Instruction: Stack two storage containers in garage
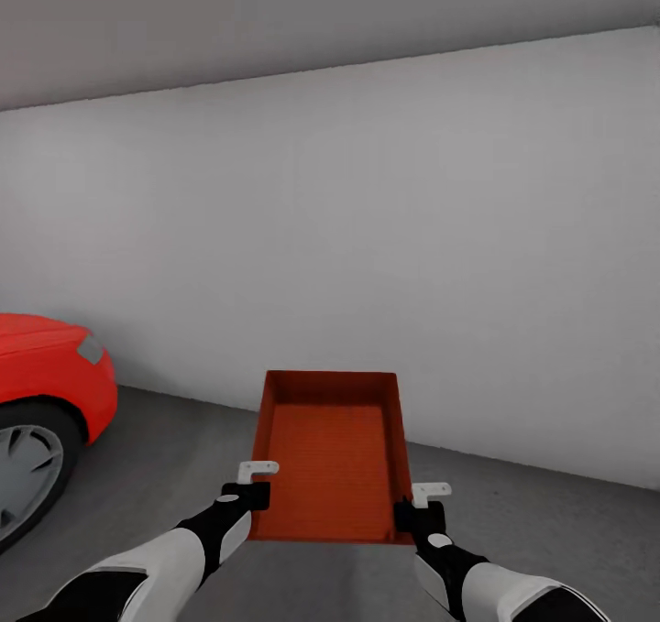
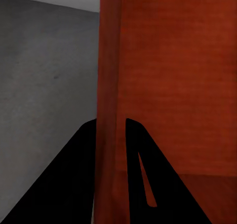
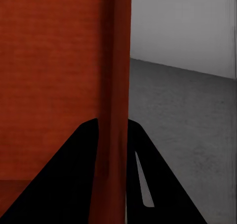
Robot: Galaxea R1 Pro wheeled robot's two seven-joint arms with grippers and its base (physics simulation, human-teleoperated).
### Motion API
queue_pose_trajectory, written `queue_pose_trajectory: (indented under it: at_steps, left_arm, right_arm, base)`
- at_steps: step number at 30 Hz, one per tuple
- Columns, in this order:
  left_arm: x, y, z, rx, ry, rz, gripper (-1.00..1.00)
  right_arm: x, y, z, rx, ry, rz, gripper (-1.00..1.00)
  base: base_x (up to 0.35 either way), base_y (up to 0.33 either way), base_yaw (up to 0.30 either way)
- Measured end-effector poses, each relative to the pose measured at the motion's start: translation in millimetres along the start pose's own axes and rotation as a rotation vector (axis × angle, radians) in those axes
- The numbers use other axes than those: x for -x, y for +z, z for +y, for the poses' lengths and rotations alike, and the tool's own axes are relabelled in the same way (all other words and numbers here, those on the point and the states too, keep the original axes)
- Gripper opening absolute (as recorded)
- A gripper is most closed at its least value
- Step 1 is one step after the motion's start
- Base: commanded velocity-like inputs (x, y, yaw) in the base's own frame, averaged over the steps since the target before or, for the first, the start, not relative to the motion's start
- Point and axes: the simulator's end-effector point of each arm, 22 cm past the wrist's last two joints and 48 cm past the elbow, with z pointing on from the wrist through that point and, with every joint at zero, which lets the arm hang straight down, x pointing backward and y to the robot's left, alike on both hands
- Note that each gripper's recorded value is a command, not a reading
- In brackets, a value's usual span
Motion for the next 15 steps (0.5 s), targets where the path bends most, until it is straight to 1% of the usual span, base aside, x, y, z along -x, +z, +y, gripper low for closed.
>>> queue_pose_trajectory:
  at_steps: [15]
  left_arm:
    - [0.7, -0.1, -0.5, 0.000, -0.001, -0.003, -1.00]
  right_arm:
    - [0.9, 0.1, -0.6, 0.000, 0.000, -0.003, -1.00]
  base:
    - [0.322, 0.101, -0.278]
